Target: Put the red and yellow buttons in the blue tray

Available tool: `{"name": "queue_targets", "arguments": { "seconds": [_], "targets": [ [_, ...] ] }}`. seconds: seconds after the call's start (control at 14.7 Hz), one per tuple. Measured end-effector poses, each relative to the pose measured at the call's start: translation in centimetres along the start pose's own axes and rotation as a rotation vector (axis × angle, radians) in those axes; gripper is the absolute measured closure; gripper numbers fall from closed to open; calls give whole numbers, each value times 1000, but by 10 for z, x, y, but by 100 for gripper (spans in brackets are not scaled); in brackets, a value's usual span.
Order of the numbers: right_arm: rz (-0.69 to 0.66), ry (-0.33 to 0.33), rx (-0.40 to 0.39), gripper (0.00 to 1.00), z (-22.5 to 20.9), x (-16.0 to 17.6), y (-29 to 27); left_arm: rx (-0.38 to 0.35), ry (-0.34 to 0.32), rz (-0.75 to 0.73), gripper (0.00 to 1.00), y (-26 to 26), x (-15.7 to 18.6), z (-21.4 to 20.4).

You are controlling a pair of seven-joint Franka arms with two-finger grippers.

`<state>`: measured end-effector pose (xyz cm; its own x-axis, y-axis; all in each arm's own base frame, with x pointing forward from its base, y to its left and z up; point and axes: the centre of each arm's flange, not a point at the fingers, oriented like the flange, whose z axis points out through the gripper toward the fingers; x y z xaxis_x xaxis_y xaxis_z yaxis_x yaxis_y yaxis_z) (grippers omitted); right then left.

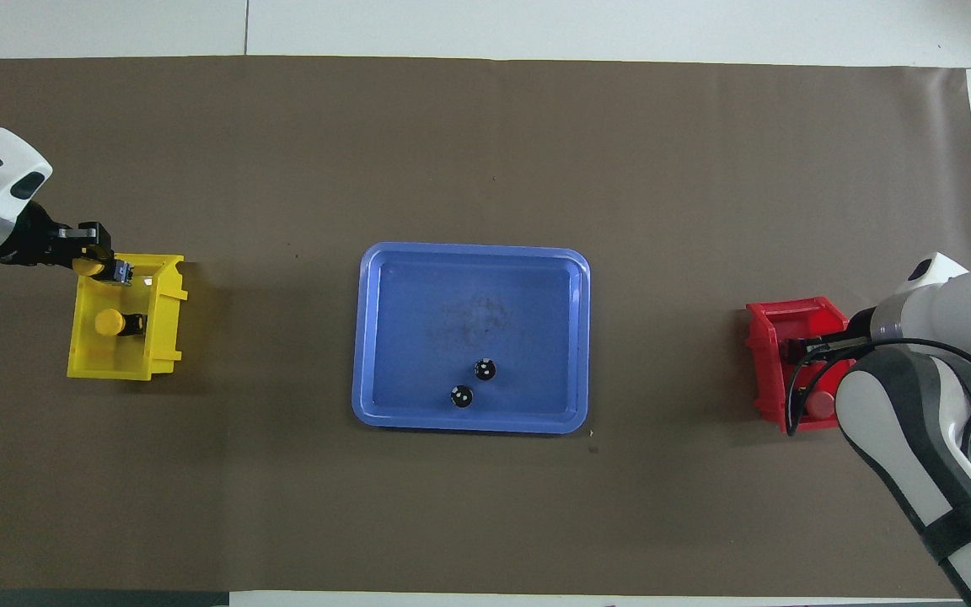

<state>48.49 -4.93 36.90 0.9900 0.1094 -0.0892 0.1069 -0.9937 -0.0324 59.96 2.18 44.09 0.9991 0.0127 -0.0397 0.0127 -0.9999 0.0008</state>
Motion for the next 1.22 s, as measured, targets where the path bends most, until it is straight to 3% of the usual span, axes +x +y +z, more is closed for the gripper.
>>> {"name": "queue_targets", "arguments": {
  "seconds": [0.27, 0.48, 0.82, 1.22],
  "targets": [
    [20, -59, 9, 59, -96, 45, -27, -1, 9, -30, 58, 16, 3, -11],
    [103, -14, -9, 59, -139, 87, -129, -11, 6, -55, 58, 54, 2, -10],
    [202, 90, 35, 59, -105, 99, -313, -12, 13, -123, 58, 156, -13, -11],
    [207, 114, 56, 59, -42, 96, -389, -24, 38, -155, 58, 191, -19, -12]
  ]
}}
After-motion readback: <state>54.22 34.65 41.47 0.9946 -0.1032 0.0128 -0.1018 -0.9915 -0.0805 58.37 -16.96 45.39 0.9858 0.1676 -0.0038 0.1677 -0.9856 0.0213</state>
